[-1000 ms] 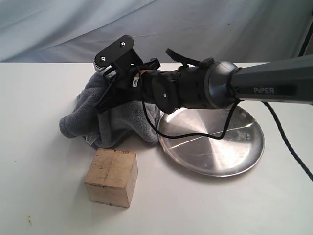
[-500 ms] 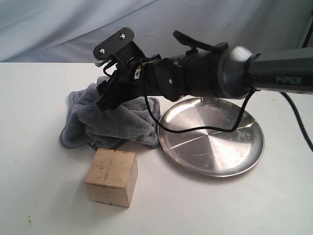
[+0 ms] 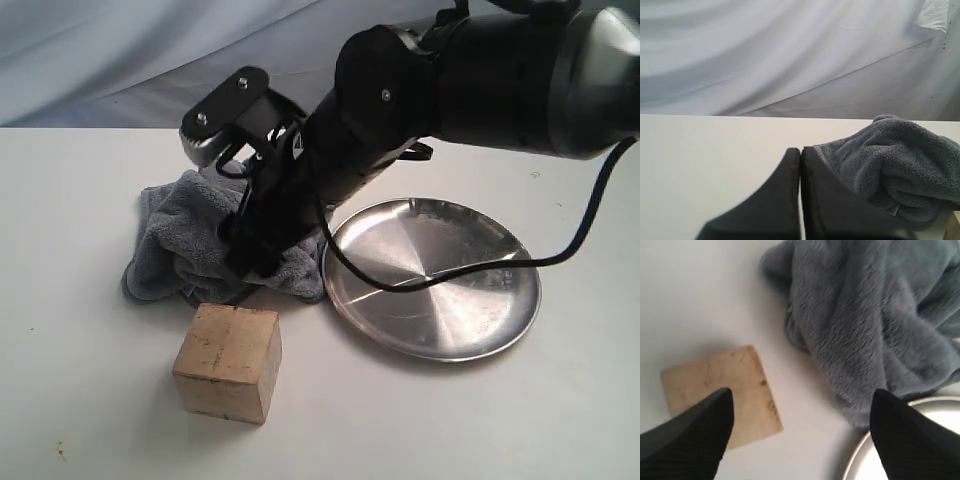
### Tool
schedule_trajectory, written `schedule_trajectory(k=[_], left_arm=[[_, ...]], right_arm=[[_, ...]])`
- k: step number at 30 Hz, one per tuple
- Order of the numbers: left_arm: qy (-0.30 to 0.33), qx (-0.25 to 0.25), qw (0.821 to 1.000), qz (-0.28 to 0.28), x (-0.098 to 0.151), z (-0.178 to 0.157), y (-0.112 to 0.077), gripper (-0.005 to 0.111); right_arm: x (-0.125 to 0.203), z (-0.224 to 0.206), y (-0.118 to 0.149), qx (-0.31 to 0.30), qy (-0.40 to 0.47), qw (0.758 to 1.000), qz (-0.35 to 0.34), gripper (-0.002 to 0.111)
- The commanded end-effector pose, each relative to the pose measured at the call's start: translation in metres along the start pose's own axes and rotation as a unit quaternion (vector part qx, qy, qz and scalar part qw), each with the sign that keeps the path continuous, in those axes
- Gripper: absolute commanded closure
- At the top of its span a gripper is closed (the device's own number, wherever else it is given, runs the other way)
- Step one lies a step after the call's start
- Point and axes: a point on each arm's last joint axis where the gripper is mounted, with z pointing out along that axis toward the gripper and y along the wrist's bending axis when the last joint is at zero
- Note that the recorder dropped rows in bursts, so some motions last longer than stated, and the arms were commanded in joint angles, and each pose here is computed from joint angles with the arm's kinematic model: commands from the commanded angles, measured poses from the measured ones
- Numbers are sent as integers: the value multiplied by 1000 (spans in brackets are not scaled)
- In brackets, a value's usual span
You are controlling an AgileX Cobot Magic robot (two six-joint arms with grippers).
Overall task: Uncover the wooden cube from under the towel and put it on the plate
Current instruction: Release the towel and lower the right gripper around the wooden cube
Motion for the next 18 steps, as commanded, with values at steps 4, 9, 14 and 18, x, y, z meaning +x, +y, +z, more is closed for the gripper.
schedule_trajectory(k=[4, 9, 14, 18], left_arm=[[-1, 0, 1000, 0, 1, 0, 0, 105], [-1, 0, 1000, 1, 1, 0, 0, 105], [-1, 0, 1000, -1, 1, 0, 0, 105], [-1, 0, 1000, -1, 1, 0, 0, 105]], right_arm=[[5, -5, 14, -26, 48, 992, -116, 38], [-1, 0, 28, -35, 26, 986, -160, 30], [3, 28, 39, -72, 39, 984, -159, 4], [4, 42, 40, -81, 32, 983, -163, 4]])
